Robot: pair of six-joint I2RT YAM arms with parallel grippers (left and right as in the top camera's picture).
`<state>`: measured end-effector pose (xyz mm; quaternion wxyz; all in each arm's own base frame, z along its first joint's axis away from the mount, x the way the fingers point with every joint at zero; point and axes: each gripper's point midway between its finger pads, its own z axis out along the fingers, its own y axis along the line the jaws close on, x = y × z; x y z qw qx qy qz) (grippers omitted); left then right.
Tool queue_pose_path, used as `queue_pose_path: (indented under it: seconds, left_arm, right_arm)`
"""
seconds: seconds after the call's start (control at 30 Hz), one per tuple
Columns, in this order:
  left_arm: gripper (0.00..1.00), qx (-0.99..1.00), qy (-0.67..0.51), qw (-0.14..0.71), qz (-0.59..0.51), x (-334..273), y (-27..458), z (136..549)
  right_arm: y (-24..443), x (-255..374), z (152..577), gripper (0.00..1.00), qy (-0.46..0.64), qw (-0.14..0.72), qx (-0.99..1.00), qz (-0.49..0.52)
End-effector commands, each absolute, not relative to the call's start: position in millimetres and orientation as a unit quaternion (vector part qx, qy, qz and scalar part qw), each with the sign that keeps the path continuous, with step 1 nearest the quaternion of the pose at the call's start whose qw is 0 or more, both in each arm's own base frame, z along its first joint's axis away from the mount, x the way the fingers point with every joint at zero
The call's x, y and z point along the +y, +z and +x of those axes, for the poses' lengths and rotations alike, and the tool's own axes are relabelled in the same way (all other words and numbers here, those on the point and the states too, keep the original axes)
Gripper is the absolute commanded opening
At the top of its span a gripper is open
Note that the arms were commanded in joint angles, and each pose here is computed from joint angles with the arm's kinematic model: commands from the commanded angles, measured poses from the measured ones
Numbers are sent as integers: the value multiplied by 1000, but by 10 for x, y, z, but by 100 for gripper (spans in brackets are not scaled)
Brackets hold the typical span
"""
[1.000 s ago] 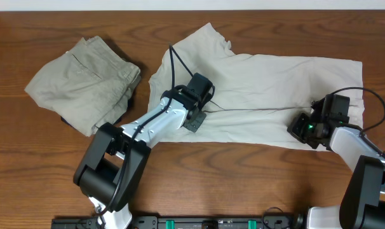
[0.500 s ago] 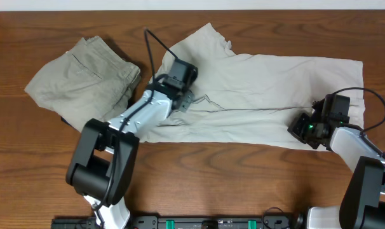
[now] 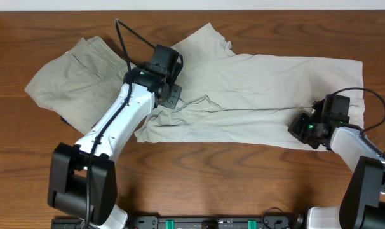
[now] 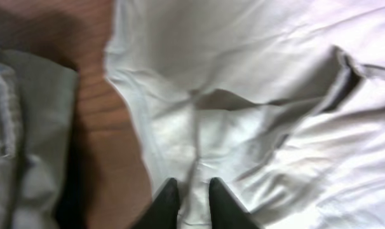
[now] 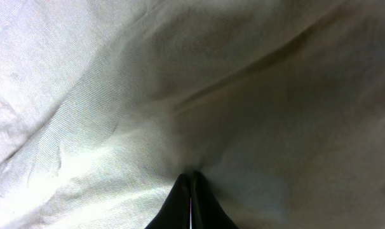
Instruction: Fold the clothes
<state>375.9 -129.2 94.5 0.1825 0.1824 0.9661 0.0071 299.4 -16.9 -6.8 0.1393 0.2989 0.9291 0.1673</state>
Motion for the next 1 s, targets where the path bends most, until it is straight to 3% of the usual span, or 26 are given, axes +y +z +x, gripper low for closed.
queue_pose_path:
  seconds: [0.0,0.23,0.73,0.97]
  left_arm:
    - [8,974,-22,131,183,-1354,609,3551]
    - [6,976,-52,92,189,-1430,330,3394]
    - [6,974,-63,88,198,-1510,44,3491]
    - [7,961,-74,172,203,-1658,137,3896]
  right_arm:
    - [-374,-386,2652,4,79,95,938,325]
    - [-372,-395,2663,4,77,98,938,325]
    - [-363,-417,2706,5,75,108,937,324]
    - [-364,-416,2702,5,75,107,936,326]
